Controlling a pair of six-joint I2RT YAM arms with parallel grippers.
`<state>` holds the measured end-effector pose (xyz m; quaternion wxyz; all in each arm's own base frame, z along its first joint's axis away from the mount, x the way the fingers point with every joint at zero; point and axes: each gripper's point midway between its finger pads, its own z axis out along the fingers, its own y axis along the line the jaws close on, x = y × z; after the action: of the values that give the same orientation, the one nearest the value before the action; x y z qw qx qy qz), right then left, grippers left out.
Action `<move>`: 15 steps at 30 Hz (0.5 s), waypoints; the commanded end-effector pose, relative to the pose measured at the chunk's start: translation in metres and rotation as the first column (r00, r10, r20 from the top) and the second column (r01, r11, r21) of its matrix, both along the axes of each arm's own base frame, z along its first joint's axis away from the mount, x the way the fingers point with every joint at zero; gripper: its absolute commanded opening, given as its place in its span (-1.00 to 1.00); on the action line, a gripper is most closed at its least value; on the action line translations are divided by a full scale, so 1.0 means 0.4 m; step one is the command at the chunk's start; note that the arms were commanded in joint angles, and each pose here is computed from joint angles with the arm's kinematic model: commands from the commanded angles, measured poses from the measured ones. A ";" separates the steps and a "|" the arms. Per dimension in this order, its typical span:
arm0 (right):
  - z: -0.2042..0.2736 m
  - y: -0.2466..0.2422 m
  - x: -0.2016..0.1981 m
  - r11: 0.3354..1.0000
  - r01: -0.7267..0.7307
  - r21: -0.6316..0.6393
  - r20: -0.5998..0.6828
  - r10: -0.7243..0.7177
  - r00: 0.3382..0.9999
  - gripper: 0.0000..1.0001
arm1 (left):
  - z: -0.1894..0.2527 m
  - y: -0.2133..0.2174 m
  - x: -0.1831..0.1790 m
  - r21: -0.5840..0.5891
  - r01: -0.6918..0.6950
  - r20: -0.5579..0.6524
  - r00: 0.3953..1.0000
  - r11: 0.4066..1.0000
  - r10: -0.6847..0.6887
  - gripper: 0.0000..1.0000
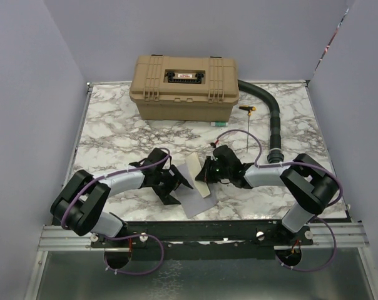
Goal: Place the letter into the envelope and seal it
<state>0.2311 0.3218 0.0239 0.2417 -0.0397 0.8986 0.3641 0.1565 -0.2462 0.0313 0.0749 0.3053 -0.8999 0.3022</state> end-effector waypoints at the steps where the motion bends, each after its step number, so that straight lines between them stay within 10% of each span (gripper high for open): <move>1: -0.038 -0.058 -0.023 0.986 0.036 -0.162 -0.080 -0.049 0.996 -0.99 | -0.142 0.122 -0.055 0.277 -0.007 -0.035 0.999 0.961 0.018 0.61; 15: -0.067 -0.111 -0.059 0.953 0.033 -0.300 -0.178 -0.090 0.980 -0.99 | -0.158 0.194 -0.003 0.458 -0.020 0.067 0.998 0.889 -0.012 0.18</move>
<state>0.2261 0.3053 0.0165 0.1942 -0.0212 0.9373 0.2886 0.1532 -0.2427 0.0237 0.0780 0.2957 -0.9125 0.2717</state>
